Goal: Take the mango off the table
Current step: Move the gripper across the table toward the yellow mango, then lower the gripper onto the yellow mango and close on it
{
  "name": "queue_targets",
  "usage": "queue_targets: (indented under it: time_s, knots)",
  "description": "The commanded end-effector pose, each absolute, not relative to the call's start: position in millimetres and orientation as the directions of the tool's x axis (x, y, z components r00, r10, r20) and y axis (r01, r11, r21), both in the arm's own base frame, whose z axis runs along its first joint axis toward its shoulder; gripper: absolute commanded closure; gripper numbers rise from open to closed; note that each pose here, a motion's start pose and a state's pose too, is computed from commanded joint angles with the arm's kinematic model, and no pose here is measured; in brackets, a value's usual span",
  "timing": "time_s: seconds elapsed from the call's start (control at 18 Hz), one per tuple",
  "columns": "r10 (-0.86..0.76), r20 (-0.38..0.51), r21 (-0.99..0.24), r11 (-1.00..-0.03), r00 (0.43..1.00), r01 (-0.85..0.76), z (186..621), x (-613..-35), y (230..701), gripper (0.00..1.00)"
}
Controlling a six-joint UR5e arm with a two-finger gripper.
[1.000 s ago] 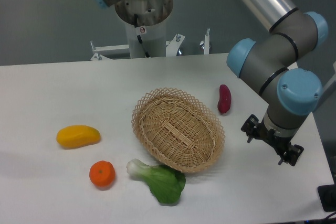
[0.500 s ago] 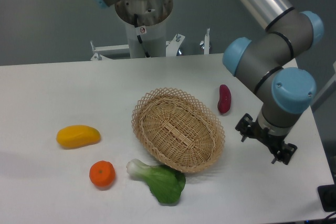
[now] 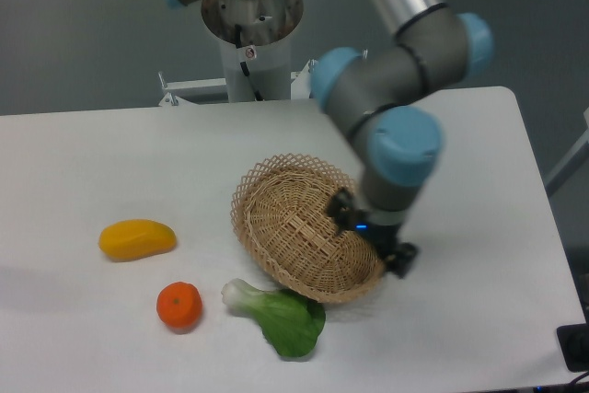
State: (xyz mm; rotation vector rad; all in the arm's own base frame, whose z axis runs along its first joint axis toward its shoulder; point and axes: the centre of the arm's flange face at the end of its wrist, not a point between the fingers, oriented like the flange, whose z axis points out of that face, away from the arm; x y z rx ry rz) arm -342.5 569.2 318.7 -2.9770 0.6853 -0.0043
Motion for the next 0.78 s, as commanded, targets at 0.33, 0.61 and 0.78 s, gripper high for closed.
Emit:
queue_targets:
  time_s: [0.33, 0.61, 0.78]
  knots:
    - [-0.571, -0.003, -0.080, -0.818, 0.821, -0.570, 297, -236, 601, 0.00]
    - [-0.607, -0.036, -0.094, -0.789, 0.794, -0.607, 268, -171, 593, 0.00]
    - [-0.635, -0.007, -0.082, -0.769, 0.772, -0.634, 255, -138, 591, 0.00]
